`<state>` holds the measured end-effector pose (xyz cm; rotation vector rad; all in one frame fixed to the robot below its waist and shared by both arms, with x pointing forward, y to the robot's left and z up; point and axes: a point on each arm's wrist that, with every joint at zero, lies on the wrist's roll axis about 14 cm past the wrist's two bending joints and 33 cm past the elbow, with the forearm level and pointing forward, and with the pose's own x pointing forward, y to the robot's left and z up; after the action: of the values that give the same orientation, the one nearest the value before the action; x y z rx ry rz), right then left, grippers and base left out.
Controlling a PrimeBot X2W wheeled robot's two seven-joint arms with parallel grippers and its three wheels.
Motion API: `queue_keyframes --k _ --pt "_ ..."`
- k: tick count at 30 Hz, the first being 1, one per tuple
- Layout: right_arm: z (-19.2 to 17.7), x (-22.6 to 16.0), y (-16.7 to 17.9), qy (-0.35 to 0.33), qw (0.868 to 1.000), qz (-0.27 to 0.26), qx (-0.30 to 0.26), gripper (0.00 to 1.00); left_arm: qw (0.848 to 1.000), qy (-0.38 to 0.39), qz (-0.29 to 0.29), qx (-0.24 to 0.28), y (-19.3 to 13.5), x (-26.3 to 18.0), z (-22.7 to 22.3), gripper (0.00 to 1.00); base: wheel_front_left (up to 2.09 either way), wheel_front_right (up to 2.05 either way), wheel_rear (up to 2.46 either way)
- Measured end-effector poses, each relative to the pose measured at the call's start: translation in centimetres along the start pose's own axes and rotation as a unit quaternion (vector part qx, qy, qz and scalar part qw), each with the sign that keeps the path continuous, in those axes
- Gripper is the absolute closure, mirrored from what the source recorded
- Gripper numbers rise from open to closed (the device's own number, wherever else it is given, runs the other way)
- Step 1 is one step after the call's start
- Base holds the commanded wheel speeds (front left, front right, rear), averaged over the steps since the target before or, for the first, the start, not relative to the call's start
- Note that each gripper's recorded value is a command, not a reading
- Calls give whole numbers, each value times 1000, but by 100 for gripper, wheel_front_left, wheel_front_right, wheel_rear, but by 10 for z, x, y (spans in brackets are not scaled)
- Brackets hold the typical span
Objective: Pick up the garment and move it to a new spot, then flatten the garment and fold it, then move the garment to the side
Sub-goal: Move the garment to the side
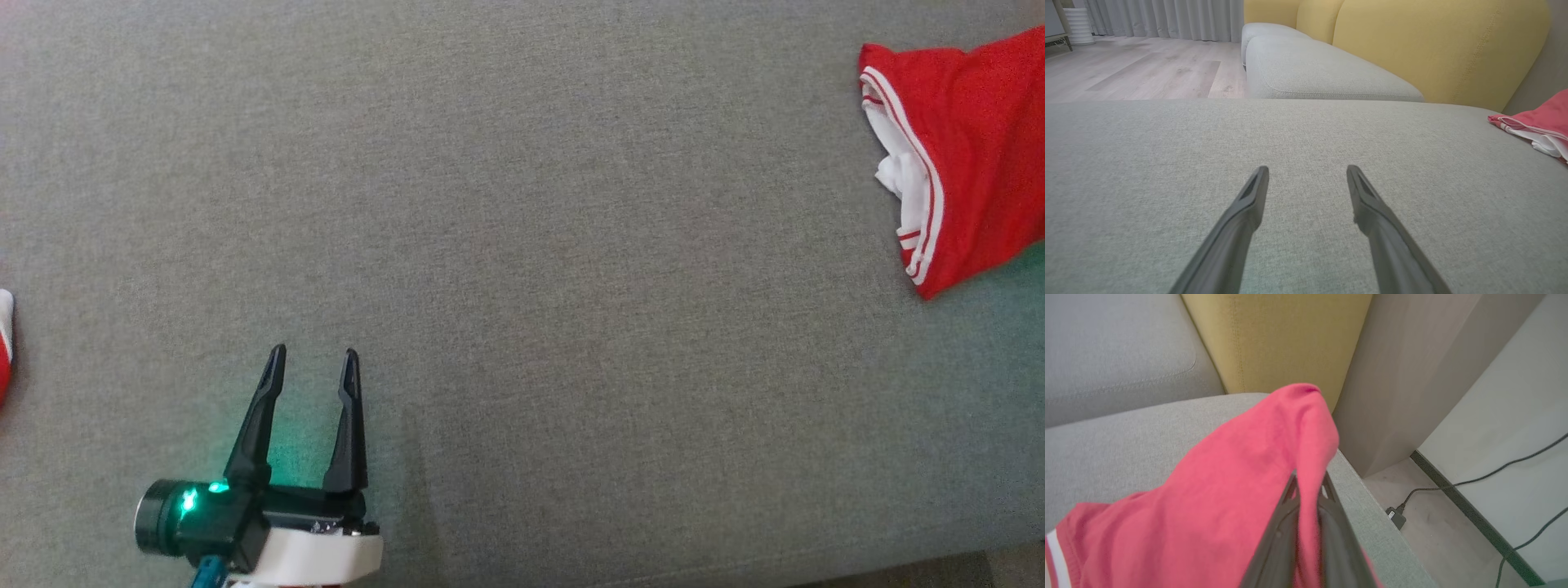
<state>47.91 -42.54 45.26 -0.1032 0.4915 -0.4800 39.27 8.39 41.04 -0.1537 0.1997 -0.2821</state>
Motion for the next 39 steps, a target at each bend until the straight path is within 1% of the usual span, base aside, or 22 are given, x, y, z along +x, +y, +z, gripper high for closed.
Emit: queue_keyframes --k 3,4,5,6,7,10,13,18,22,26,29,31,37,39 --pt "1 -1 -3 -5 1000 -8 -18 100 1000 1 -3 3 -2 1 -1 0 0 0 0" --pt "1 -2 -4 -5 1000 -10 -19 91 1000 1 -4 3 -2 1 -1 0 0 0 0" --pt "1 -2 -4 -4 1000 -12 -19 62 1000 0 -4 4 -2 1 0 0 0 0 0" --pt "1 -3 -3 -5 1000 -13 -20 29 1000 0 -5 4 -2 1 0 0 0 0 0" --pt "1 -4 -2 -6 1000 -13 -23 0 1000 -1 -5 4 -3 1 1 0 0 0 0" --pt "5 -5 1 -13 999 -13 -26 0 1000 -3 -4 5 -2 1 2 0 0 0 0" --pt "15 -10 7 -37 999 -9 -39 0 1000 -7 -6 6 -4 -1 5 0 0 0 0" --pt "50 -26 20 -116 992 5 -44 0 1000 -21 -6 8 -7 -6 16 0 0 0 0" --pt "77 -52 39 -201 978 35 -35 0 999 -41 4 2 -6 -11 30 0 0 0 0" --pt "92 -91 68 -278 957 83 -5 0 998 -62 22 -4 0 -21 44 0 0 0 0" --pt "83 -124 82 -305 945 116 15 0 997 -70 44 -7 10 -34 50 0 0 0 0" --pt "69 -145 83 -312 941 129 26 0 995 -74 62 -11 17 -45 51 0 0 0 0" --pt "27 -190 89 -301 938 161 52 0 992 -78 101 -14 33 -74 50 0 0 0 0" --pt "13 -202 93 -293 938 170 69 0 991 -74 112 -13 37 -84 46 0 0 0 0"
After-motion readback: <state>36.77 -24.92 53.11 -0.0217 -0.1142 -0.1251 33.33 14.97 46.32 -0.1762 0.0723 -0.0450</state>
